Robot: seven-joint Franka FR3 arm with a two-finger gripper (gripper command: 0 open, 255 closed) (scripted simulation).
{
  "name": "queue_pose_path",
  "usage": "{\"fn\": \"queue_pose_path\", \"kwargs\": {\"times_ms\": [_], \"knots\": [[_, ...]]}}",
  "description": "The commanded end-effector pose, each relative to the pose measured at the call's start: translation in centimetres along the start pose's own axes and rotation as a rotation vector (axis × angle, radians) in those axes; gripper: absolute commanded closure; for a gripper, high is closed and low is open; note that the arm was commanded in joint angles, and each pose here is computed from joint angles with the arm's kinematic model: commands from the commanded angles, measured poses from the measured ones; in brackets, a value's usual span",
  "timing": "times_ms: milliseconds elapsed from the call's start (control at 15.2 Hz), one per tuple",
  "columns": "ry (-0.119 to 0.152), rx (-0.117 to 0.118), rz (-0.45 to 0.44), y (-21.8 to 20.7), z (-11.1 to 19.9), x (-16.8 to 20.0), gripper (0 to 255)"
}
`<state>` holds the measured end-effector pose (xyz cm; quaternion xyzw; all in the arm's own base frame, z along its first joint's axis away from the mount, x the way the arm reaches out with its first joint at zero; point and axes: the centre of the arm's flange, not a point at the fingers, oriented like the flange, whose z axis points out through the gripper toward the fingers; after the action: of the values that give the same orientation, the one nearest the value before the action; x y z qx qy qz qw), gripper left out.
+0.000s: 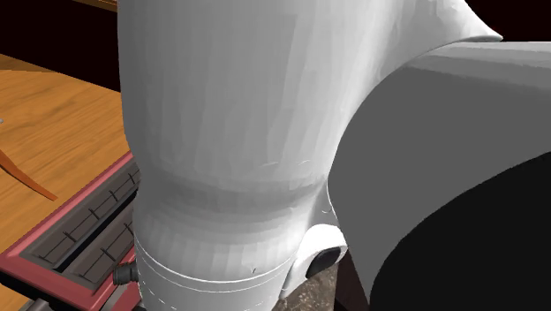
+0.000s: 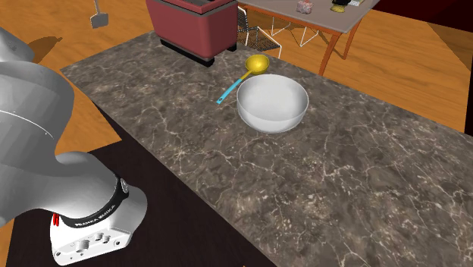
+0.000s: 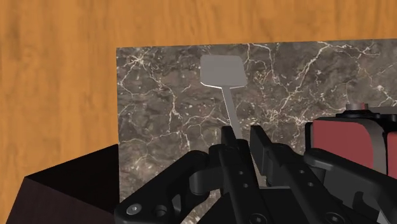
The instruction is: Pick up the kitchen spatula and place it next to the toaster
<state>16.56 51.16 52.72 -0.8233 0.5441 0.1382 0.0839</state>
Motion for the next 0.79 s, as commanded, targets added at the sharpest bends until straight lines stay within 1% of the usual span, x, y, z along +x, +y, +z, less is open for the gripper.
{"fn": "queue_pose_path", "kwargs": {"times_ms": [0,726], "knots": [[0.0,0.0,0.0,-0.1,1.0,0.3,255],[0.0,0.0,0.0,-0.1,6.5,2.2,255]]}}
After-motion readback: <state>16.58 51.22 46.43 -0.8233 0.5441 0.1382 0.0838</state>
